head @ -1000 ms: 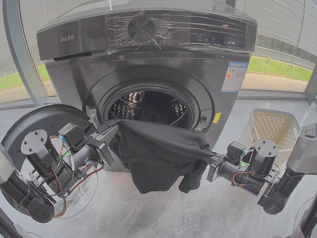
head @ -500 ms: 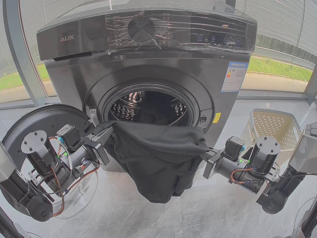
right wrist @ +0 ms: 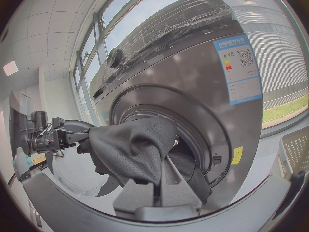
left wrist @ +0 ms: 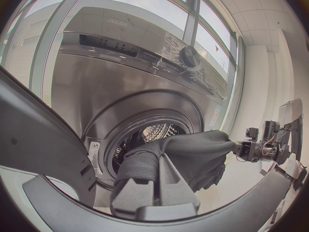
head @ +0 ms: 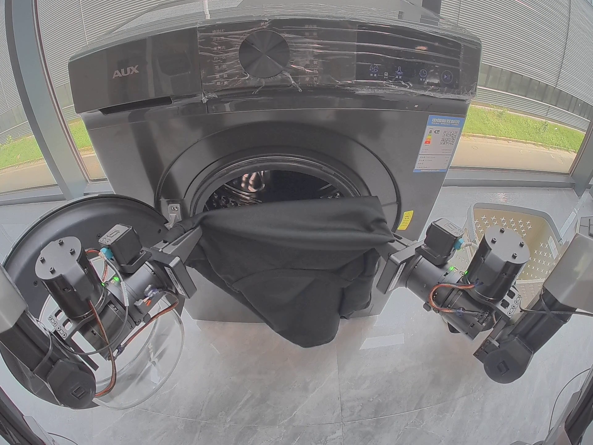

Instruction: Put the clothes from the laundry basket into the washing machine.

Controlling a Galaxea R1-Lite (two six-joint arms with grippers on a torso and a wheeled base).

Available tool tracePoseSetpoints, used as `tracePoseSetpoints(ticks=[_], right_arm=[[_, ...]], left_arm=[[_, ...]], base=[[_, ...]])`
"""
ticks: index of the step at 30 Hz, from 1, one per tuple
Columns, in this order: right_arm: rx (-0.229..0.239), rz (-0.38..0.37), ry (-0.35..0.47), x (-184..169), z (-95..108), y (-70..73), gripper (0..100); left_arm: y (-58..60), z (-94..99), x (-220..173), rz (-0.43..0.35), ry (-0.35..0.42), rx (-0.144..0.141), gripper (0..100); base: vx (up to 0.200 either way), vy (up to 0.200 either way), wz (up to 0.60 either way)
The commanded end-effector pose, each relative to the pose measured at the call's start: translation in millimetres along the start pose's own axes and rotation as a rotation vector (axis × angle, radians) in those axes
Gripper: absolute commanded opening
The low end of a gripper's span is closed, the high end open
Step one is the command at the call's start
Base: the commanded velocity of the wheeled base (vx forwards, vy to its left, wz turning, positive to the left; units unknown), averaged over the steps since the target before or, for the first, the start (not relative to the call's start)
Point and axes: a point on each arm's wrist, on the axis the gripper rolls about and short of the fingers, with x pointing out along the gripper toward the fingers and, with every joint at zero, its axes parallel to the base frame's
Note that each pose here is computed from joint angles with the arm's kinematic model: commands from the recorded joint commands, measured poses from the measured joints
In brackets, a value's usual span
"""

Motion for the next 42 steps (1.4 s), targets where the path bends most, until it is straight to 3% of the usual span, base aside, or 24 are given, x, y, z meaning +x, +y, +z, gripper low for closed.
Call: tracePoseSetpoints(ticks=[1,42], right_arm=[[-0.002,-0.032,-0.025,4.7,4.1,-6.2,0],[-0.002,-0.023,-0.023,4.4,3.3,-2.9,0]], left_arm=[[0.7,8.6,-1.6,0.001,-0.035,0.0,0],[3.9,9.2,-6.0,0.011,-0.032,0.008,0]], base=[[0.0,0.0,0.0],[0.0,0.0,0.0]])
